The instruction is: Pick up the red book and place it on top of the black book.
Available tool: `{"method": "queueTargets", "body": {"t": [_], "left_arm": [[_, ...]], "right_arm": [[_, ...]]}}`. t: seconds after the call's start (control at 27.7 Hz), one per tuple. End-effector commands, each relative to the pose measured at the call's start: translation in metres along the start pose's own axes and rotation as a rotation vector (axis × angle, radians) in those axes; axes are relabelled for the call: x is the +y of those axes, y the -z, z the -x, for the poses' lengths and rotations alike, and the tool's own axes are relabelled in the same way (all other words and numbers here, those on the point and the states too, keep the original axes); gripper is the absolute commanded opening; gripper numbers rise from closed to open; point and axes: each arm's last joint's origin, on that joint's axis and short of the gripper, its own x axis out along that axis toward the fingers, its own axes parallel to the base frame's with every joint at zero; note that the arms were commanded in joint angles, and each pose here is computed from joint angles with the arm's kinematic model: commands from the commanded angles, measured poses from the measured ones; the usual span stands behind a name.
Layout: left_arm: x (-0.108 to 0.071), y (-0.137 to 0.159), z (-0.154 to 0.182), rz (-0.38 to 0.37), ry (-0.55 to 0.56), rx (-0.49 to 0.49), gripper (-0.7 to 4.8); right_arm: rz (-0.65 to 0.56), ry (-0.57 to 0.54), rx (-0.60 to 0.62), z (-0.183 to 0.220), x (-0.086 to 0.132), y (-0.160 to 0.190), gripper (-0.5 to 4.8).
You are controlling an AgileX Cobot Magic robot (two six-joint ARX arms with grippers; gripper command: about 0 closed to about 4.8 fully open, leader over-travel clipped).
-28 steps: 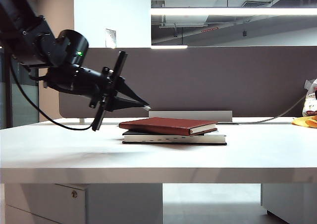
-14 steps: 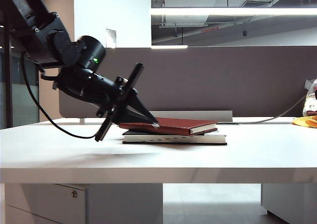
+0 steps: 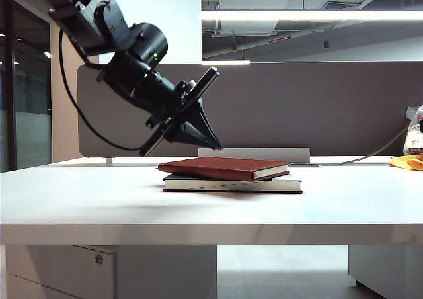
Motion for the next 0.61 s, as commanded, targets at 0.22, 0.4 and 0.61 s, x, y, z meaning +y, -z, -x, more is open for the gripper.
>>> {"method": "queueTargets", "body": {"t": [0.22,0.4,0.61], "left_arm": [[0.005,0.008,-0.001,-0.039,-0.124,0.085,-0.06],[-0.003,0.019,-0.011,-0.13,-0.167,0.14,-0.06],[-0.009,0.021,-0.02,-0.15,-0.183,0.156,-0.06]], "right_arm": [[-0.001,-0.014,-0.001,0.001,0.001,-0.002,0.53],[-0.001,-0.014,0.0,0.001,0.001,-0.002,0.53],[-0.001,-0.015,0.0,0.001,0.001,-0.002,0.53]]}}
